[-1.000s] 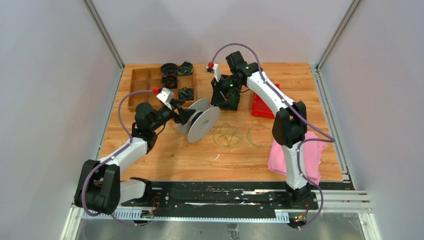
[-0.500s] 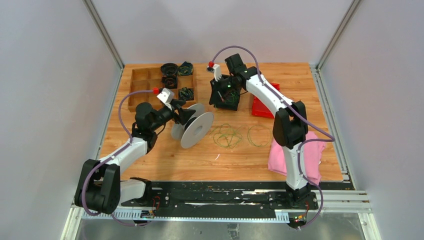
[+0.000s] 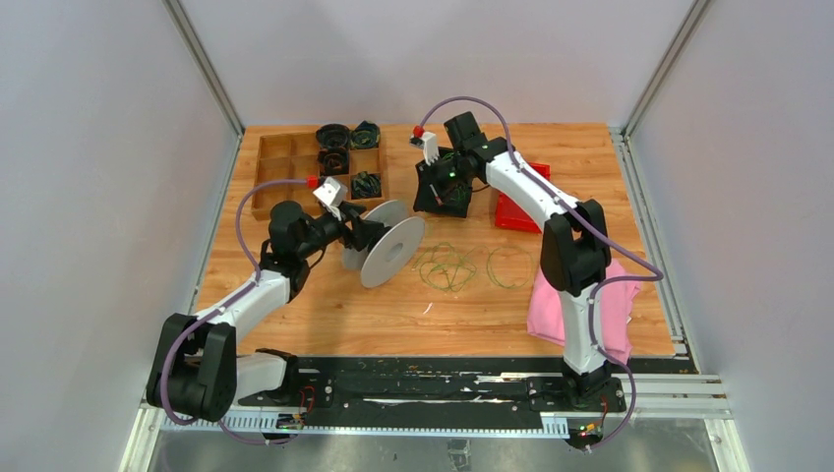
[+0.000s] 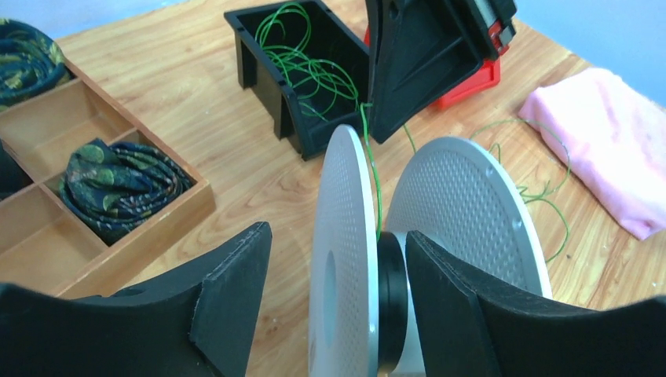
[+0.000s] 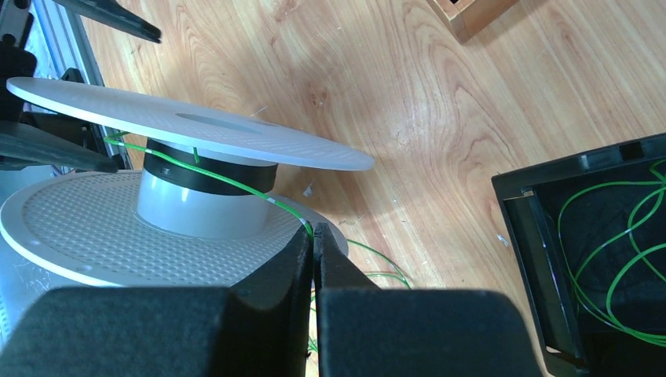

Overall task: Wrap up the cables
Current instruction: Wrap the cable around the cable reel.

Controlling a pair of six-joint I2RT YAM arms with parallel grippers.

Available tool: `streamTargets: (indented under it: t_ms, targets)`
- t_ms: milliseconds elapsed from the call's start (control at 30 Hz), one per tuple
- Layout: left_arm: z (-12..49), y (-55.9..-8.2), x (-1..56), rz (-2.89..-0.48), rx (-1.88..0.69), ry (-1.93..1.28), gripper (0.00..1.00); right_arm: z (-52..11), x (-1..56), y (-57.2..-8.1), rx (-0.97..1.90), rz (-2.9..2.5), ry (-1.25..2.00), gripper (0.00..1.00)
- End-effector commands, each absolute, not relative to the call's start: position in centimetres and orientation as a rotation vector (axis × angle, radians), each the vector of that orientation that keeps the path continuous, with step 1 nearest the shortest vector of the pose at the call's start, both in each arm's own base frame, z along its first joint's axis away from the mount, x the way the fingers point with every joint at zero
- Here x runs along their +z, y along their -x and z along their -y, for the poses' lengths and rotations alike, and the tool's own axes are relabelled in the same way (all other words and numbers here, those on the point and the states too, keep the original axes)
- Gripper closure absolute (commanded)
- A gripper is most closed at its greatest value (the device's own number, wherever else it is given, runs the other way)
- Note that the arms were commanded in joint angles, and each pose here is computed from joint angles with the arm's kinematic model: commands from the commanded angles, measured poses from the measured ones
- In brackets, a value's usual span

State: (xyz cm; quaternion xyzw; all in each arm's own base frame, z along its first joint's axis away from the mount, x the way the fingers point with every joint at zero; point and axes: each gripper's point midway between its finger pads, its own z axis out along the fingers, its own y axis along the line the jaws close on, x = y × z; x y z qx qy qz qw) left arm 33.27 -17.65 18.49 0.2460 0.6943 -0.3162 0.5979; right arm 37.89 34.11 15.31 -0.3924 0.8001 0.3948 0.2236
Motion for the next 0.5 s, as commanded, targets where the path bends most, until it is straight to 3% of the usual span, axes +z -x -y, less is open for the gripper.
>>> streamTargets:
  t_ms: [0,467]
  targets:
    - [17.7,-33.0,18.9,-1.623,-0.719,-0.606,0.31,-34.9,17.3,-37.0,1.088,-2.150,1.106,0.99]
    - [17.0,-33.7,18.1,-1.668,-0.681,-0.544,0.30,-35.3,16.0,-36.3,1.087,-2.167,1.124,0.99]
